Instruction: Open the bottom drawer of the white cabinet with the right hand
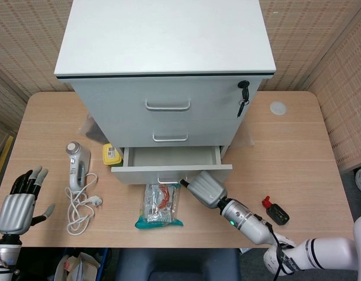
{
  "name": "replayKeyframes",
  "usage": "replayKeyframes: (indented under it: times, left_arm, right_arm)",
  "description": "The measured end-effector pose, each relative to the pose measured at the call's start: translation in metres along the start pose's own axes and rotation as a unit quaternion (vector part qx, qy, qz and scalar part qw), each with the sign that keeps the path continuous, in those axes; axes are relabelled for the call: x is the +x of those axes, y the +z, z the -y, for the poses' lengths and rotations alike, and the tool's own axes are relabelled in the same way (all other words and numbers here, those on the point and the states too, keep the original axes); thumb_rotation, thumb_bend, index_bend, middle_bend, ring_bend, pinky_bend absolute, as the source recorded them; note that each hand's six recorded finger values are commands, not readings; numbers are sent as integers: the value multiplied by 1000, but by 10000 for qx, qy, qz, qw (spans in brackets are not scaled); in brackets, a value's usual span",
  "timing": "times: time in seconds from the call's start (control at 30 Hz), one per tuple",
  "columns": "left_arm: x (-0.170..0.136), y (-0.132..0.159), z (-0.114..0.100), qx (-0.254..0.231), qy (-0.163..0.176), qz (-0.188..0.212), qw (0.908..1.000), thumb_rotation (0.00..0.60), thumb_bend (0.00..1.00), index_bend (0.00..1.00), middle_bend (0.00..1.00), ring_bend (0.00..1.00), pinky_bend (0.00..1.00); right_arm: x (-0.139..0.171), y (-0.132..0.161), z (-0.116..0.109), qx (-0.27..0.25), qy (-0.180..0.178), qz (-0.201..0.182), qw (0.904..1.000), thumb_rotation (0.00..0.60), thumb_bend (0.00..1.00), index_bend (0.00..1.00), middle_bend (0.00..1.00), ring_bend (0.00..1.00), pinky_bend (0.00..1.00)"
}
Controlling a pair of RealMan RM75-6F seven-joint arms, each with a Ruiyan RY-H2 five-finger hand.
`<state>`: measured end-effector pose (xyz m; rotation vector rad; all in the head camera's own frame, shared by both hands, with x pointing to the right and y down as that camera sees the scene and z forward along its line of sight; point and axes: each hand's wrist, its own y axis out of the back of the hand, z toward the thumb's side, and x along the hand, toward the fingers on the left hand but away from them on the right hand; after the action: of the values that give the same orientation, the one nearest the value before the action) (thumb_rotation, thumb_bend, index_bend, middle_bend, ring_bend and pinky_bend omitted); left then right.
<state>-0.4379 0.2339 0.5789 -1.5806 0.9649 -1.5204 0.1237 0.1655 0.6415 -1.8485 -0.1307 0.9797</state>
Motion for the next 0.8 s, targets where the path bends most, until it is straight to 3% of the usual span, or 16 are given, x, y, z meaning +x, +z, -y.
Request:
replayKeyframes:
  times: [0.8]
  left_arm:
    - [1, -1, -2, 3, 40, 14, 10000, 600, 249, 0, 0, 0, 92]
  right_arm:
    - [24, 21, 2, 140, -71, -208, 9997, 600, 510, 170, 954, 1000, 988]
